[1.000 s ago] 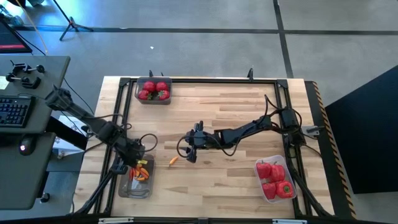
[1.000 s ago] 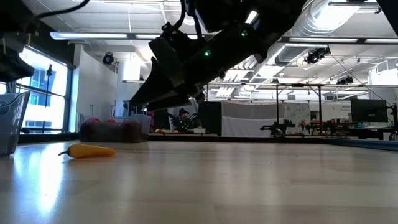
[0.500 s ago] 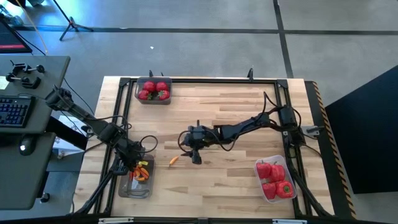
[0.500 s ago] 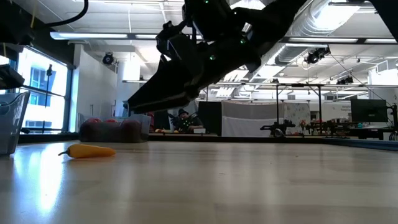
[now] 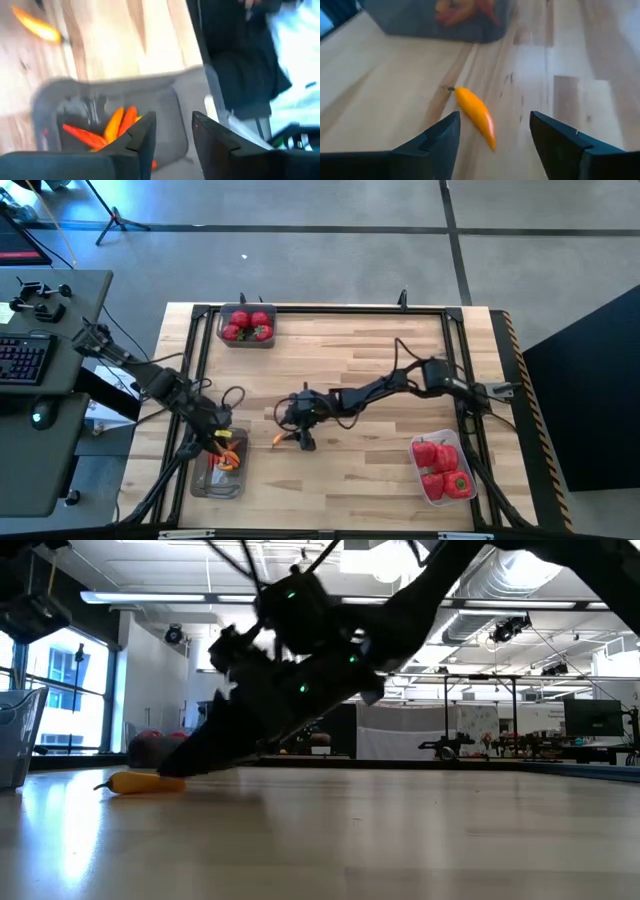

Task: Sort produce into baskets
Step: Put the yellow chili pepper into the bottom black bin

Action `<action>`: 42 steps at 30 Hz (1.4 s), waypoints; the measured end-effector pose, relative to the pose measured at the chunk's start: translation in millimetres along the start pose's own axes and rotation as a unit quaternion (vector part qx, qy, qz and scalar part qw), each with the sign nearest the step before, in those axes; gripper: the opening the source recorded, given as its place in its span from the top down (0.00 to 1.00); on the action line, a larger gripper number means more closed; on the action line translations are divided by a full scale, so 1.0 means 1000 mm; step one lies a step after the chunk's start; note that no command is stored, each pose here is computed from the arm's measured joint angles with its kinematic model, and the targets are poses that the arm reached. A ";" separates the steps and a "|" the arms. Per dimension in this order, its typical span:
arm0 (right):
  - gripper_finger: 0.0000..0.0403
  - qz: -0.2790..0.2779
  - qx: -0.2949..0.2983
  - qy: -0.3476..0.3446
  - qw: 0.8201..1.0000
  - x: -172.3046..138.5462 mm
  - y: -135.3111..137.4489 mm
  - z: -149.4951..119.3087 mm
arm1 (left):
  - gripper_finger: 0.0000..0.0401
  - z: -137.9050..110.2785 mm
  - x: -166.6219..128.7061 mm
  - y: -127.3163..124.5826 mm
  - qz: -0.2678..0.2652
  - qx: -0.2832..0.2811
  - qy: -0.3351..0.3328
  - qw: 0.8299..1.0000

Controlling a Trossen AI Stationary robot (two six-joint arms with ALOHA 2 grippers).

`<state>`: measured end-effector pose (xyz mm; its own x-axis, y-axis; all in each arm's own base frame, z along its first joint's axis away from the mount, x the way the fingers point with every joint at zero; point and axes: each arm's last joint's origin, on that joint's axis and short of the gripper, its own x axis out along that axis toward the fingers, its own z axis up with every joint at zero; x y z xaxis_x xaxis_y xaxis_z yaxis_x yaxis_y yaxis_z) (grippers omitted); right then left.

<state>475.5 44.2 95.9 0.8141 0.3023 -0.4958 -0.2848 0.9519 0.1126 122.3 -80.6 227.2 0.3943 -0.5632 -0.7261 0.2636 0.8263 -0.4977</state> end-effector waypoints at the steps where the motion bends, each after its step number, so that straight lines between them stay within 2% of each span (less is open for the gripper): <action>1: 0.44 0.004 -0.003 0.007 1.000 0.005 -0.001 -0.001 | 0.73 0.001 -0.003 0.000 0.000 0.001 -0.014 1.000; 4: 0.52 0.013 -0.013 0.028 0.999 0.017 -0.003 -0.001 | 0.78 0.004 -0.011 -0.001 -0.005 0.014 -0.056 0.998; 8: 0.67 0.013 -0.013 0.054 0.998 0.022 -0.005 0.004 | 0.83 0.004 -0.017 -0.001 -0.012 0.038 -0.099 0.994; 14: 0.95 0.015 -0.011 0.071 0.997 0.018 -0.004 0.013 | 0.95 -0.003 -0.004 0.012 -0.024 0.063 -0.152 0.986; 15: 0.98 0.019 -0.009 0.075 0.997 0.017 -0.003 0.014 | 0.96 -0.004 -0.002 0.013 -0.021 0.066 -0.156 0.985; 19: 0.97 0.031 0.009 0.063 0.997 0.009 0.001 0.027 | 0.99 -0.006 0.004 0.022 0.052 0.039 -0.161 0.985; 21: 0.98 0.028 0.017 0.046 0.998 0.003 0.003 0.039 | 0.97 -0.007 0.004 0.024 0.076 0.051 -0.156 0.983; 29: 1.00 -0.102 0.032 0.004 0.994 -0.023 0.020 0.077 | 0.76 -0.006 0.006 0.028 0.137 0.045 -0.164 0.976; 33: 1.00 -0.130 0.037 0.000 0.991 -0.026 0.028 0.082 | 0.64 -0.006 0.006 0.032 0.192 0.019 -0.177 0.965; 37: 1.00 -0.145 0.034 -0.006 0.989 -0.026 0.033 0.085 | 0.59 -0.002 0.010 0.035 0.204 -0.016 -0.185 0.961; 42: 1.00 -0.165 0.041 -0.019 0.985 -0.026 0.033 0.087 | 0.58 0.005 0.020 0.036 0.196 -0.032 -0.185 0.963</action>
<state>488.6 71.7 187.4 0.8741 -0.0246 -0.4852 0.0392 0.9990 0.0198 144.6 -62.2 196.9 0.7416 -0.1581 -0.6520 -0.0190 0.9665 -0.2559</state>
